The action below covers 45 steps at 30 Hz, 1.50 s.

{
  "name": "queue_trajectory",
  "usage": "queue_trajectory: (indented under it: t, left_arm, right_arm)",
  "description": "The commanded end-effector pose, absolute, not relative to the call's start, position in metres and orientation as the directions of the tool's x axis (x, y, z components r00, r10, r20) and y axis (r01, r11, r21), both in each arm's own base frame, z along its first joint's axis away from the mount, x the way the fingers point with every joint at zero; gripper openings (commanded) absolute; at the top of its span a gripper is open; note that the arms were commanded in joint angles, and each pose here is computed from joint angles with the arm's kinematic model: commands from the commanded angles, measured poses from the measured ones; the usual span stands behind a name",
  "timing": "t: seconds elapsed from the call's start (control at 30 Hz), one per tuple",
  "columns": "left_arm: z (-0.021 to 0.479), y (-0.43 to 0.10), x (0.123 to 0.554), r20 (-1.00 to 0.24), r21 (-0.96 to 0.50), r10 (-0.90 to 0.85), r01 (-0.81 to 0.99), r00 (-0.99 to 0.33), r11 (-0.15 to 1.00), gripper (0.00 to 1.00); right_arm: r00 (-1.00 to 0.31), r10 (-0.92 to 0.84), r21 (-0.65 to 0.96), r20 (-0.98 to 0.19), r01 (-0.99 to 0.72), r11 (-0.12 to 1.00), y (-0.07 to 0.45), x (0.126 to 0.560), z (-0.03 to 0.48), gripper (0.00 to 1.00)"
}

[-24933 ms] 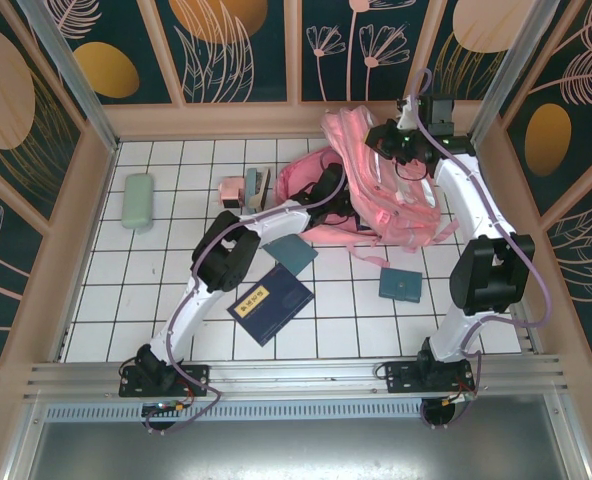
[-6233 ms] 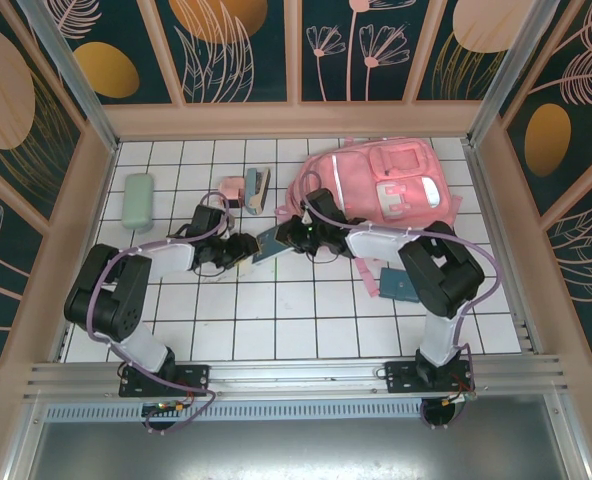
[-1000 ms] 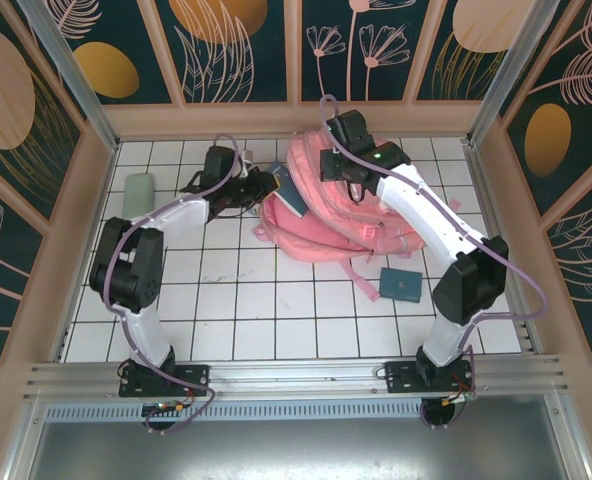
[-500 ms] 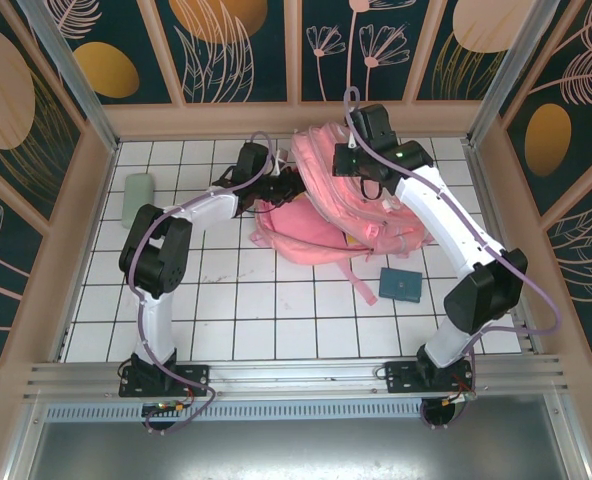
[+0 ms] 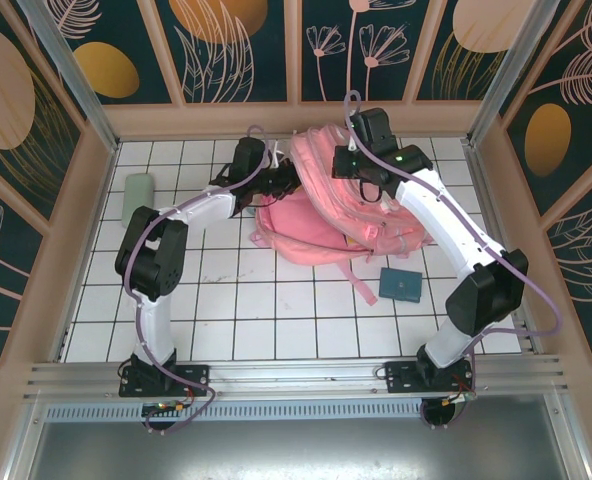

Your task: Pack the student bag

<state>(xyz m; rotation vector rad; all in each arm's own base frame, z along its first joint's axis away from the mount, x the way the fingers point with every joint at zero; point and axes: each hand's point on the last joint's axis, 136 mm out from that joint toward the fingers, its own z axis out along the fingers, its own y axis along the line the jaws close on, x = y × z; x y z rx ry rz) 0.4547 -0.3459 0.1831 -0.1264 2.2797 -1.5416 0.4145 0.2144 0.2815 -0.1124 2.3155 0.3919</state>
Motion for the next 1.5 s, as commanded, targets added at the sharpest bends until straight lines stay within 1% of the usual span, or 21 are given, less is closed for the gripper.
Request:
queue_trajectory:
  t: [0.0, 0.27, 0.5, 0.7, 0.73, 0.77, 0.83, 0.87, 0.9, 0.93, 1.13, 1.27, 1.37, 1.47]
  left_arm:
    - [0.191, -0.366, 0.451, -0.269, -0.928, -0.225, 0.19, -0.936, 0.322, 0.0]
    - [0.153, -0.4, 0.452, -0.231, -0.926, -0.164, 0.164, -0.959, 0.341, 0.0]
    - [0.137, -0.433, 0.455, -0.245, -0.904, -0.099, 0.191, -0.964, 0.383, 0.0]
    - [0.125, -0.45, 0.459, -0.258, -0.877, -0.06, 0.208, -0.964, 0.433, 0.01]
    - [0.125, -0.453, 0.459, -0.266, -0.873, -0.054, 0.216, -0.963, 0.438, 0.03]
    - [0.123, -0.453, 0.46, -0.266, -0.865, -0.051, 0.215, -0.963, 0.453, 0.09]
    - [0.122, -0.452, 0.461, -0.277, -0.85, -0.048, 0.222, -0.96, 0.478, 0.32]
    - [0.122, -0.449, 0.461, -0.29, -0.838, -0.047, 0.23, -0.956, 0.495, 0.4]
    - [0.122, -0.445, 0.463, -0.304, -0.822, -0.05, 0.235, -0.951, 0.518, 0.46]
    - [0.124, -0.443, 0.463, -0.314, -0.813, -0.051, 0.241, -0.948, 0.531, 0.5]
    - [0.155, -0.428, 0.462, -0.402, -0.76, -0.062, 0.295, -0.914, 0.579, 0.64]
    - [0.158, -0.412, 0.462, -0.435, -0.707, -0.065, 0.296, -0.898, 0.643, 0.73]
    - [0.152, -0.399, 0.462, -0.434, -0.691, -0.079, 0.276, -0.897, 0.668, 0.74]
    - [0.147, -0.391, 0.457, -0.419, -0.702, -0.093, 0.257, -0.903, 0.665, 0.66]
  right_arm:
    - [-0.603, 0.128, 0.313, -0.788, -0.213, 0.926, 0.21, 0.416, 0.328, 0.0]
    - [-0.588, 0.165, 0.368, -0.792, -0.243, 0.897, 0.213, 0.415, 0.344, 0.0]
    - [-0.595, 0.18, 0.392, -0.783, -0.247, 0.886, 0.216, 0.415, 0.345, 0.0]
    - [-0.605, 0.182, 0.4, -0.775, -0.248, 0.882, 0.218, 0.415, 0.341, 0.0]
    - [-0.606, 0.182, 0.4, -0.774, -0.246, 0.883, 0.217, 0.415, 0.34, 0.0]
    - [-0.607, 0.182, 0.4, -0.774, -0.245, 0.883, 0.217, 0.415, 0.34, 0.0]
    - [-0.609, 0.182, 0.397, -0.772, -0.238, 0.886, 0.215, 0.416, 0.337, 0.0]
    - [-0.61, 0.184, 0.396, -0.771, -0.232, 0.889, 0.213, 0.416, 0.336, 0.0]
    - [-0.611, 0.185, 0.394, -0.77, -0.226, 0.891, 0.211, 0.417, 0.335, 0.0]
    - [-0.613, 0.186, 0.394, -0.768, -0.222, 0.892, 0.209, 0.417, 0.333, 0.0]
    - [-0.622, 0.205, 0.394, -0.755, -0.181, 0.901, 0.195, 0.418, 0.32, 0.0]
    - [-0.629, 0.214, 0.397, -0.747, -0.165, 0.903, 0.188, 0.419, 0.312, 0.0]
    - [-0.634, 0.217, 0.398, -0.742, -0.156, 0.904, 0.185, 0.419, 0.307, 0.0]
    - [-0.635, 0.223, 0.401, -0.739, -0.149, 0.904, 0.182, 0.419, 0.305, 0.0]
